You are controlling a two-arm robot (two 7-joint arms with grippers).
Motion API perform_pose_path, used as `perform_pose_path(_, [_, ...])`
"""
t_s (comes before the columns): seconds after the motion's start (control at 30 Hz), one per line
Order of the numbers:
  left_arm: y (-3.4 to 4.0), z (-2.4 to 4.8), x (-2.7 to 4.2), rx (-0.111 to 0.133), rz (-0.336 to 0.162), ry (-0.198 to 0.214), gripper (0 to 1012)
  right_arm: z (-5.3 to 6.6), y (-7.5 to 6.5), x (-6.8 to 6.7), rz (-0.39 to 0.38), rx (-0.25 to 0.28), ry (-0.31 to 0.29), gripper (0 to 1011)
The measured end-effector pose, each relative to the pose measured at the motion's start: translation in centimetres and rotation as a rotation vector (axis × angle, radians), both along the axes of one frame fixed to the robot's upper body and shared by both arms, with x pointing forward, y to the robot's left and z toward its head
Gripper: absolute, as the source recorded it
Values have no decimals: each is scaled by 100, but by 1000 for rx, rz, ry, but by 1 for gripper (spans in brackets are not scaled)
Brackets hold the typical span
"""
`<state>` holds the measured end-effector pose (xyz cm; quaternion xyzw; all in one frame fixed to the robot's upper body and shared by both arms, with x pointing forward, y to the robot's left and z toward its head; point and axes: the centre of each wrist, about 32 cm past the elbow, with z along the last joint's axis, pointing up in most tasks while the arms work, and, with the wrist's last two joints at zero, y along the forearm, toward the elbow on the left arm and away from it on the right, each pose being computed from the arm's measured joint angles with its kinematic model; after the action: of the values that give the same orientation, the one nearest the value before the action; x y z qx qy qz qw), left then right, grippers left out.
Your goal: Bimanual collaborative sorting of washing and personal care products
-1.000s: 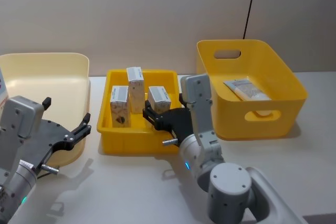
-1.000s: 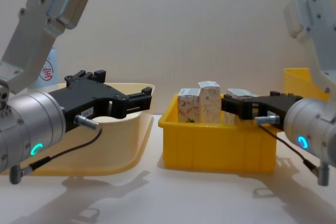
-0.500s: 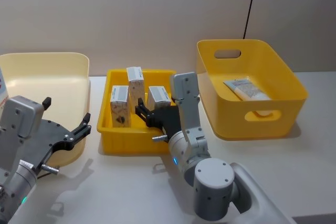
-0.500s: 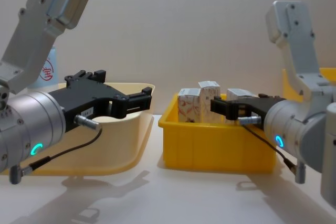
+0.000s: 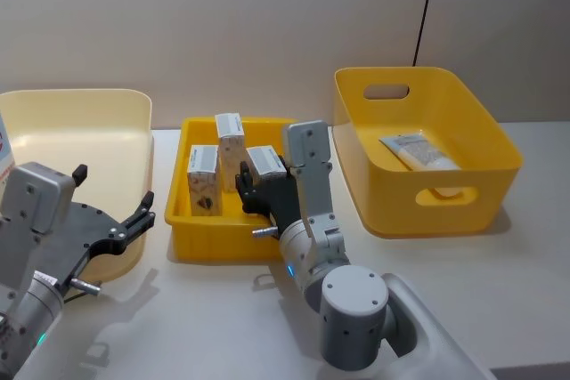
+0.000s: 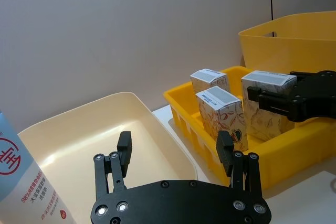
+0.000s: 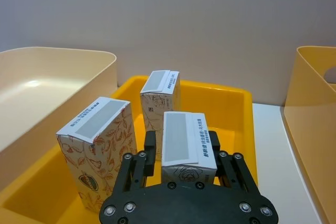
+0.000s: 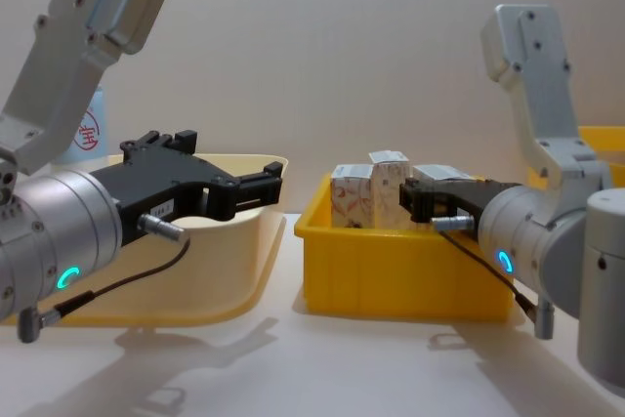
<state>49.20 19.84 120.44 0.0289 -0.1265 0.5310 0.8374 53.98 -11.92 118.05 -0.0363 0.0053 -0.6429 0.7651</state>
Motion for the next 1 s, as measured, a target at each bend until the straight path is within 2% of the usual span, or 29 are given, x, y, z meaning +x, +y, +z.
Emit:
perform_pose_path(0.13, [0,0,0,0,0,0,1003,-1,8,8,-1,0,0,464])
perform_pose_path(0.27, [0,0,0,0,0,0,1003,0,11,10,-1,1,-1,415])
perform_pose_path(0.47, [0,0,0,0,0,0,1003,5,-2,4,-1,1,-12,409])
perform_pose_path(0.67, [0,0,0,0,0,0,1003,48,-46,-11,9,7,-58,408])
perform_pose_path(1.0, [0,0,0,0,0,0,1003,242,-174,-22,39,25,-184,408])
